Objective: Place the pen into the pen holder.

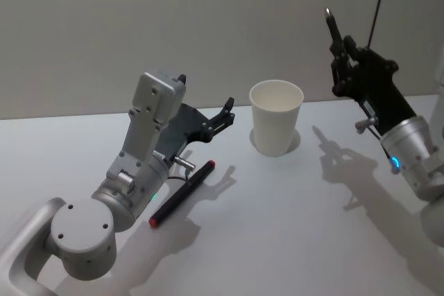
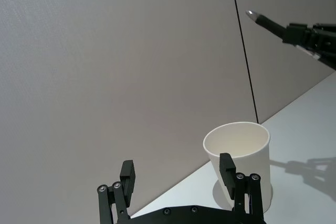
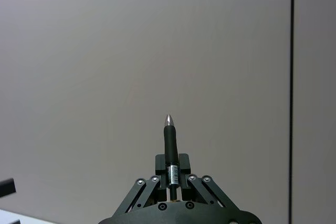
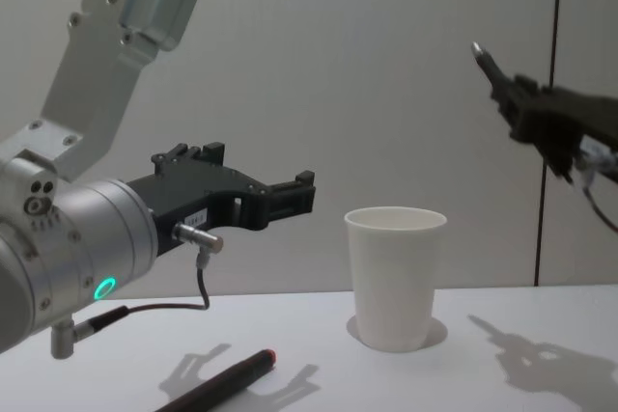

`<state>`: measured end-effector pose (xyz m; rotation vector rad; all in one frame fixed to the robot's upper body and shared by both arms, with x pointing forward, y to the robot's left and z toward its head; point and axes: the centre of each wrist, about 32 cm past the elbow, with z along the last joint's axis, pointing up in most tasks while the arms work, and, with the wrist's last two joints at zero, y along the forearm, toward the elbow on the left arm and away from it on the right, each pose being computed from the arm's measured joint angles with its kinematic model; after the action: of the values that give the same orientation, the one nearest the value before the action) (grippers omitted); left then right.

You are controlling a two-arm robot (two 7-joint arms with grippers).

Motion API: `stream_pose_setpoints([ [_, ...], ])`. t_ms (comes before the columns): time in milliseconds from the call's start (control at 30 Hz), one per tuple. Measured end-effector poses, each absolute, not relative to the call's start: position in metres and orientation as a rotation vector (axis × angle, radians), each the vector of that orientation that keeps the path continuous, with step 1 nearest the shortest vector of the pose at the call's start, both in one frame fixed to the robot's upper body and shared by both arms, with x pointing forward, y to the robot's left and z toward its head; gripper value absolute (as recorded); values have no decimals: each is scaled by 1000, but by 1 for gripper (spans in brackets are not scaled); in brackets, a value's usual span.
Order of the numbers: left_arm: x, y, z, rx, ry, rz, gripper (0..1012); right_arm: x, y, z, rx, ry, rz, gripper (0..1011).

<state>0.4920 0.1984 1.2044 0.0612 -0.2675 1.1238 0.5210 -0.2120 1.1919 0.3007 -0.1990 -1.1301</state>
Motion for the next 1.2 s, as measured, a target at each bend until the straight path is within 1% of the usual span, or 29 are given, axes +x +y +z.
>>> stream_pose_setpoints([
  [133,492,198,1204,61,-268,1124,1001,534,-212,1197,353,-250,-1075,132],
  [167,492,198,1204,61,-267,1124,1001,534,-212,1197,353,-250,-1075,132],
  [233,492,198,1204,61,-268,1124,1001,546,-211,1200,385,-288,-1036,132],
  [467,492,198,1204,61,-268,1124,1001,571,-206,1204,424,-365,-963,132],
  [767,492,198,1204,61,-268,1124,1001,592,-197,1206,390,-424,-925,131],
  [1200,492,198,1204,61,-268,1124,1001,602,-184,1199,299,-446,-919,132],
])
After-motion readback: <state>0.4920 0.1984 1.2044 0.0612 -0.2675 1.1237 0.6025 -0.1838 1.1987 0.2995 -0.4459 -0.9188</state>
